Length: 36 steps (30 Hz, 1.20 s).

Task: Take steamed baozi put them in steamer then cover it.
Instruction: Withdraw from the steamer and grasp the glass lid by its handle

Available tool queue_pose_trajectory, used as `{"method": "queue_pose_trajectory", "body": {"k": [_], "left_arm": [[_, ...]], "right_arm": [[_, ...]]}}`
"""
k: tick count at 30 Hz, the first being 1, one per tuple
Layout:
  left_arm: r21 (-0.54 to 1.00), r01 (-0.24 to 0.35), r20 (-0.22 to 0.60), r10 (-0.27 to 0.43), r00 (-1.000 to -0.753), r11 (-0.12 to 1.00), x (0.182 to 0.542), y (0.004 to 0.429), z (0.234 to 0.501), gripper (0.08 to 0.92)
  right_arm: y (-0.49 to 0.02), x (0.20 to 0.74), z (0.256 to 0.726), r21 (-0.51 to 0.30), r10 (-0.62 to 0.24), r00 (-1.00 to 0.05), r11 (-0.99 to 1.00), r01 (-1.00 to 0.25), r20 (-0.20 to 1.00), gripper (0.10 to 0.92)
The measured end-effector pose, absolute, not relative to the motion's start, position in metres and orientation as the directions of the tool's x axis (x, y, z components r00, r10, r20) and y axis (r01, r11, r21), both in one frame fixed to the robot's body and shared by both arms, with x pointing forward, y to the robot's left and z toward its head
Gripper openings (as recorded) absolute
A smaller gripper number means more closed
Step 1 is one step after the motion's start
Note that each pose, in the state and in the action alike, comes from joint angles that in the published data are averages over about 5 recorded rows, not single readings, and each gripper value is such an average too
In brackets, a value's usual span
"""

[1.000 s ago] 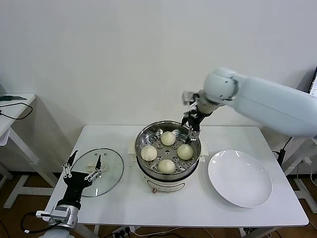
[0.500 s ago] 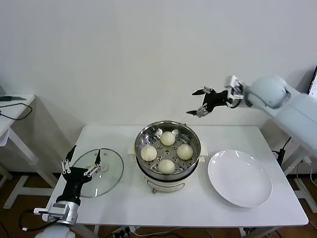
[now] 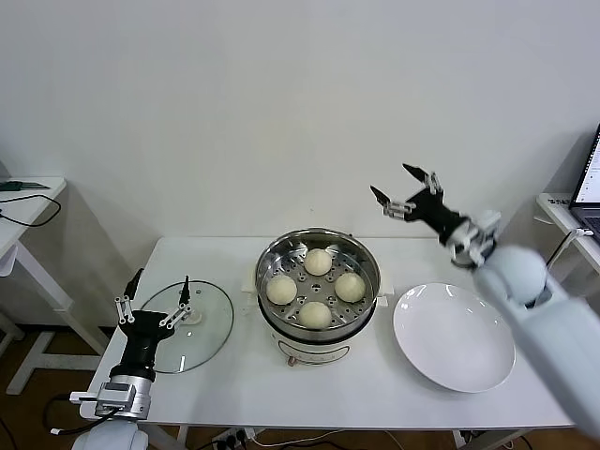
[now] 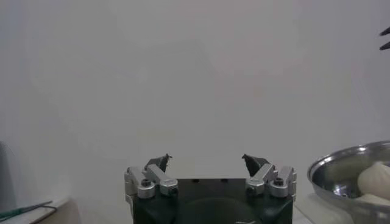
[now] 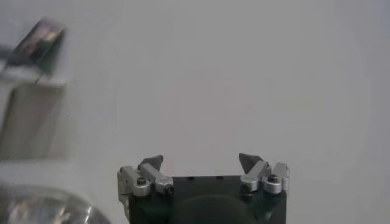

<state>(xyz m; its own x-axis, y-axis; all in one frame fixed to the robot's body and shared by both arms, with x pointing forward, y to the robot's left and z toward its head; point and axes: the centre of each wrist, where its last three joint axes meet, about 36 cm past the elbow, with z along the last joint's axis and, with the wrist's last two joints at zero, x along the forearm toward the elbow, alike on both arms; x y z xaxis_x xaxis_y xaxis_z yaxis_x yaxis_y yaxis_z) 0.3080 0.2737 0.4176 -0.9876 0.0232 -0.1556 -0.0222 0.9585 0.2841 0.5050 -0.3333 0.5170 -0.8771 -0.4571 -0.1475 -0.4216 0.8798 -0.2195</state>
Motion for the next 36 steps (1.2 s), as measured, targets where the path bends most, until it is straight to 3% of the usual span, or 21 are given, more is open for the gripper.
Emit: {"method": "queue_pose_trajectory", "body": {"k": [10, 16, 27, 36], "left_arm": [[0.329, -0.031, -0.147, 0.019, -0.989, 0.944, 0.307, 0.276, 0.401, 0.823], [0.477, -0.059, -0.141, 0.009, -0.990, 0.877, 0.305, 0.286, 0.383, 0.823], [0.862, -0.024, -0.058, 0.051, -0.997, 0.506, 0.293, 0.314, 0.333, 0.823], [0.975, 0.040, 0.025, 0.071, -0.997, 0.218, 0.292, 0.332, 0.299, 0.823]], "right_arm": [[-0.293, 0.411, 0.421, -0.018, -0.277, -0.931, 0.960, -0.281, -0.236, 0.823], [-0.281, 0.375, 0.396, 0.050, -0.172, -0.951, 0.980, -0.191, -0.258, 0.823], [-0.279, 0.351, 0.380, 0.104, -0.051, -0.961, 0.991, -0.082, -0.271, 0.823], [-0.280, 0.346, 0.375, 0.132, 0.006, -0.960, 0.991, -0.033, -0.281, 0.823]]}}
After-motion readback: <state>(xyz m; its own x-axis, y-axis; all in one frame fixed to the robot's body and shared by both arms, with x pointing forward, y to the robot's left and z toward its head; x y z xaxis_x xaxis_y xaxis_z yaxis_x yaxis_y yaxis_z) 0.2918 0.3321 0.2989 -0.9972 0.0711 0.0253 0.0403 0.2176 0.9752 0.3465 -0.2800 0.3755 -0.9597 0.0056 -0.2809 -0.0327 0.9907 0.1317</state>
